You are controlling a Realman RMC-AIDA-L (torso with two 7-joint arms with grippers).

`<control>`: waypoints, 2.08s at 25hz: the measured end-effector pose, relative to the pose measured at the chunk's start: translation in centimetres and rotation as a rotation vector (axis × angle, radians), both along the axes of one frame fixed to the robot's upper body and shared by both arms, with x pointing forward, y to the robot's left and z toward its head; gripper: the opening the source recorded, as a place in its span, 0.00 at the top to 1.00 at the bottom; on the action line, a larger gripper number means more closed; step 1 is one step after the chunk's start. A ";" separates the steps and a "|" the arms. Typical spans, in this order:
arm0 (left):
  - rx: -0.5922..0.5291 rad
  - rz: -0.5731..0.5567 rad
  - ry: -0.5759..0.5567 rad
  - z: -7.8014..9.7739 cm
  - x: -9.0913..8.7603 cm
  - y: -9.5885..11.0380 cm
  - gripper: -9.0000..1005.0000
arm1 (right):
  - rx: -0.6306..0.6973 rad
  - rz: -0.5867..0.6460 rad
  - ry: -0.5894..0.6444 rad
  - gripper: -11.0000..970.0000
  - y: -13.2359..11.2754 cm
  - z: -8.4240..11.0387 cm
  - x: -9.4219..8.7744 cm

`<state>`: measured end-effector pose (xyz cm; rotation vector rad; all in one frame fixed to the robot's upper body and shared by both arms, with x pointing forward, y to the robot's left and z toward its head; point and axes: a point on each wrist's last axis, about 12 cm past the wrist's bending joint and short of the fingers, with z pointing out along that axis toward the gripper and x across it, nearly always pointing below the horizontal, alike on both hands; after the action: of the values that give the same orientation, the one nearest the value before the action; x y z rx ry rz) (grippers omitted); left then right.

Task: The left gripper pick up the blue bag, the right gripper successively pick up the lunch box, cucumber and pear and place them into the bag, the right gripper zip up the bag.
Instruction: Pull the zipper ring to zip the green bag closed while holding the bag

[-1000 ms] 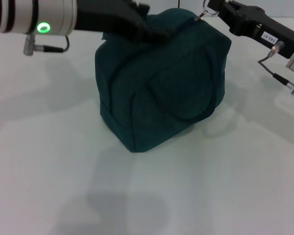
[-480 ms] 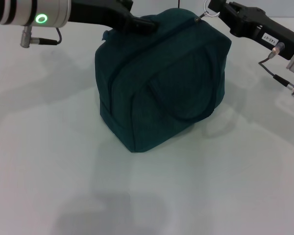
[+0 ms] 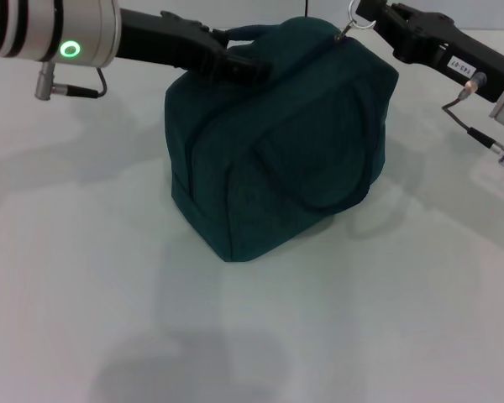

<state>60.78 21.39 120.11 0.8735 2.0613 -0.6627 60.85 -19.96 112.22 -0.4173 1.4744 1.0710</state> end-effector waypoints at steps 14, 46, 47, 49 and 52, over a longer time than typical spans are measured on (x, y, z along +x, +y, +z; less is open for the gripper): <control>-0.024 0.005 0.033 -0.8 -0.2 0.4 0.30 | 0.004 0.004 0.002 0.87 0.0 0.0 -0.1; -0.146 -0.192 -0.032 0.0 -3.1 0.8 0.92 | 0.156 -0.089 0.138 0.86 -3.0 -2.0 -1.8; -0.155 -0.208 -0.034 0.2 -3.3 0.7 0.93 | 0.158 -0.091 0.141 0.86 -3.1 -2.1 -1.8; -0.176 -0.237 -0.043 0.5 -3.5 0.5 0.93 | 0.162 -0.095 0.148 0.86 -3.2 -2.2 -1.8; -0.200 -0.274 -0.060 0.8 -3.8 0.4 0.93 | 0.163 -0.097 0.152 0.86 -3.3 -2.2 -1.8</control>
<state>56.96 21.75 120.91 1.0546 1.8016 -0.9597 59.00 -23.23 110.00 -0.1503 1.5111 1.1555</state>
